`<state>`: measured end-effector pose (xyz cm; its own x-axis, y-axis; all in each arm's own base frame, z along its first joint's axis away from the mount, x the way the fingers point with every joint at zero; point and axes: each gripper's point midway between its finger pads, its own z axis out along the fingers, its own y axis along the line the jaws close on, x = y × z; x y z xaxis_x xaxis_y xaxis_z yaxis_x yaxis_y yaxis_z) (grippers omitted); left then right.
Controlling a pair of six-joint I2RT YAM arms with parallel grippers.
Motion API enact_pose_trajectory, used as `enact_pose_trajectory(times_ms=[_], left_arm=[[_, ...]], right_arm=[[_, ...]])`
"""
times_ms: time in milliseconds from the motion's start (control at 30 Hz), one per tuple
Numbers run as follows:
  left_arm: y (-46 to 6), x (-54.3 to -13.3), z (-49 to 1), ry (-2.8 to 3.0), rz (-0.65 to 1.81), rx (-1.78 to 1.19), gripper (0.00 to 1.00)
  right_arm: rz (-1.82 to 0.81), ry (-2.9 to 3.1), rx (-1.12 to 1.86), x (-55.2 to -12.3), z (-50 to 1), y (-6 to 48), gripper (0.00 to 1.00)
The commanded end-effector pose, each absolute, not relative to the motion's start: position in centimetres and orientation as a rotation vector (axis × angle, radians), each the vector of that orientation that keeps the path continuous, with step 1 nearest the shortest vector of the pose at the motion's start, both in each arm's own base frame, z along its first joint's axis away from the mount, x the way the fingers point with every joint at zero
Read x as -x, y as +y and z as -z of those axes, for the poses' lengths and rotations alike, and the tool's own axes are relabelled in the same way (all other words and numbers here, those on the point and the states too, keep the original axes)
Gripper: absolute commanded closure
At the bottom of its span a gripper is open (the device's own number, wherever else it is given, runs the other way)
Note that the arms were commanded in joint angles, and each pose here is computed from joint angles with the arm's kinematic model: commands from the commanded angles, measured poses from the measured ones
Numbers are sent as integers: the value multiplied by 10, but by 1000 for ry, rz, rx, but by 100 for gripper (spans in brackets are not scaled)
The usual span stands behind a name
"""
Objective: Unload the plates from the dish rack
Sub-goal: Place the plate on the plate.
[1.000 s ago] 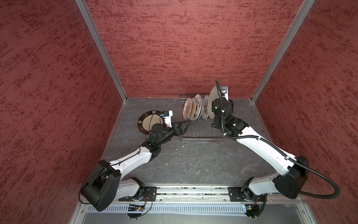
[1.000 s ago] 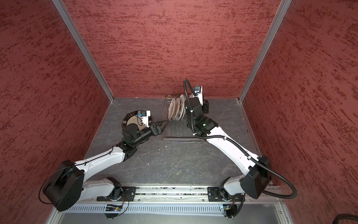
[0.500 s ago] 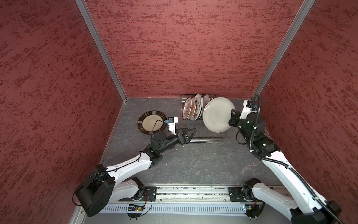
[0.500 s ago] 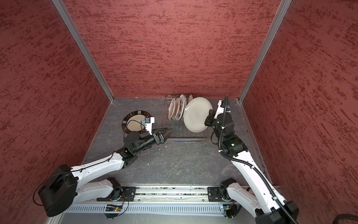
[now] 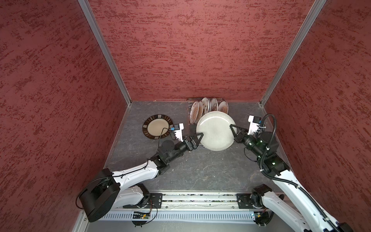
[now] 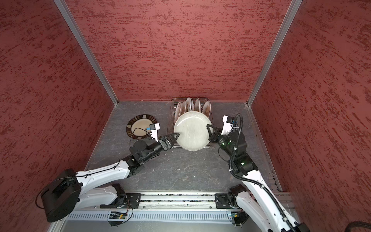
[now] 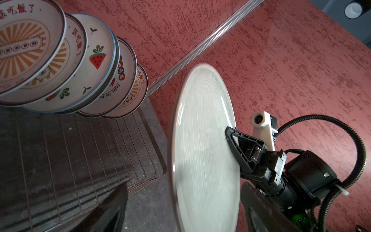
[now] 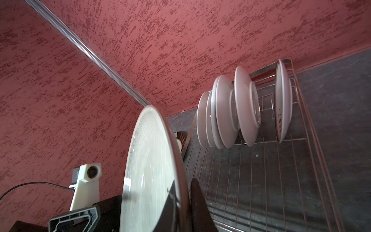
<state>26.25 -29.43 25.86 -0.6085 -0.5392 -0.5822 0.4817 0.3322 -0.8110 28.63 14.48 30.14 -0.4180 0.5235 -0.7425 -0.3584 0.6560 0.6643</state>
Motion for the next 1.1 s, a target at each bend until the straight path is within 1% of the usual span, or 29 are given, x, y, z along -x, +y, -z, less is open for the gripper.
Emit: enact_pose_trajectory(times_ms=[0, 67, 300, 433, 500, 667, 733, 767, 867, 967, 1033, 1067], left_arm=[[-301, -267, -267, 1701, 1416, 80, 26], [-306, -268, -263, 1733, 1413, 77, 33], [-319, -272, -252, 1789, 1449, 88, 67], [-318, -273, -251, 1795, 1441, 97, 77], [-317, -274, -249, 1804, 1432, 102, 85], [-320, -275, -244, 1837, 1427, 108, 94], [-320, -276, -243, 1844, 1424, 109, 96], [-321, -276, -244, 1845, 1425, 109, 100], [-320, -276, -249, 1835, 1445, 93, 100], [-317, -278, -252, 1825, 1491, 94, 100], [-315, -281, -254, 1819, 1522, 101, 100], [-314, -282, -255, 1815, 1533, 105, 100]], right_arm=[[-1091, 1500, -100, -276, -367, 144, 100], [-1084, 1495, -101, -277, -365, 143, 100], [-1059, 1486, -101, -277, -357, 140, 100], [-1017, 1498, -123, -280, -350, 135, 100], [-1000, 1505, -133, -283, -348, 133, 100], [-976, 1526, -142, -289, -341, 133, 100], [-978, 1532, -137, -291, -339, 135, 100], [-981, 1536, -133, -292, -338, 136, 100], [-990, 1557, -120, -295, -333, 141, 100], [-1004, 1586, -112, -299, -325, 146, 89], [-1017, 1601, -103, -302, -323, 150, 85], [-1025, 1604, -97, -302, -322, 152, 81]])
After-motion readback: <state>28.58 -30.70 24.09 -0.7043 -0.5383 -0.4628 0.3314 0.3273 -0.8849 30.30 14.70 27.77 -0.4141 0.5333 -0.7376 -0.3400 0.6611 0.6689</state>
